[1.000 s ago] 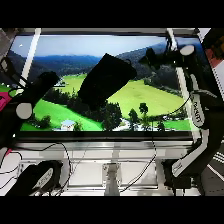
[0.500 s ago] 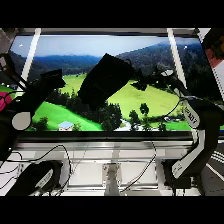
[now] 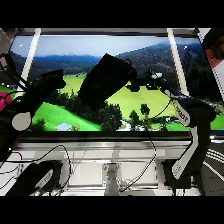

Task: Fold the clothes and pants, and hang the long-sleeved shirts on hangers.

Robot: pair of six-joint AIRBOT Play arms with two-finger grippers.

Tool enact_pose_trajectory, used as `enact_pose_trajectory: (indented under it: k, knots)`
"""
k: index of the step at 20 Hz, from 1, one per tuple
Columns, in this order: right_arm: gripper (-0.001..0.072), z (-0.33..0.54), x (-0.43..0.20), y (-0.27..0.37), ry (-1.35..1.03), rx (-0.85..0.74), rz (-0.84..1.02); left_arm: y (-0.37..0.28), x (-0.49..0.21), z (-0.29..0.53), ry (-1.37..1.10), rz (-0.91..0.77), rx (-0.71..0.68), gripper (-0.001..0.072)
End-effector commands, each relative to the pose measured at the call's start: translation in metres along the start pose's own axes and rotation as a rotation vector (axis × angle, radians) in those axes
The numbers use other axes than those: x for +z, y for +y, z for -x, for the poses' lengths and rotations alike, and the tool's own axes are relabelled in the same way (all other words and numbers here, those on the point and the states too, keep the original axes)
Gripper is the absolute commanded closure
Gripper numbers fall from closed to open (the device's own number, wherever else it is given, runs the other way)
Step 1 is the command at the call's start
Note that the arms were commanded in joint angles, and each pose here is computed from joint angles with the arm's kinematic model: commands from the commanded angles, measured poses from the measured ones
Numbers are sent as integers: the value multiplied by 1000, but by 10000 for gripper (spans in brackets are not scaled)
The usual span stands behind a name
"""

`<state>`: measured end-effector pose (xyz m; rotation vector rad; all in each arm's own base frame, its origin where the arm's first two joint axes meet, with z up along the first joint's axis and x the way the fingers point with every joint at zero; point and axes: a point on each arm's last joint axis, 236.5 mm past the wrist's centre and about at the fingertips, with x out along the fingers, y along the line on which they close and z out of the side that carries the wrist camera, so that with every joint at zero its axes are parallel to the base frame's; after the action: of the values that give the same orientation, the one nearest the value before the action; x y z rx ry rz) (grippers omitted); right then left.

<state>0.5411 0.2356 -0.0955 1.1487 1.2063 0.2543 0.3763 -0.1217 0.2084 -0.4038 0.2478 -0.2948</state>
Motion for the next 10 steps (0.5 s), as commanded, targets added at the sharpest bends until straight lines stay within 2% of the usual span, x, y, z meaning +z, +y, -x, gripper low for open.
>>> enact_pose_trajectory:
  k: [1,2,5,6,8,10]
  knots:
    - [199,-13,-1,10,3,14,18,-1,1,0,-2,-1,-1,686]
    - [290,-12,2,12,-2,17,26,-1,1,0,-2,-1,-1,685]
    - [633,-3,15,11,-17,23,16,-1,1,0,-1,-1,-1,686]
    - [704,1,17,8,-7,23,8,-1,1,0,-1,-1,-1,685]
    - [707,18,27,3,4,23,-3,-1,1,0,-1,-1,-1,686]
    - [707,48,50,-15,-27,-49,25,-1,1,0,-1,-1,-1,685]
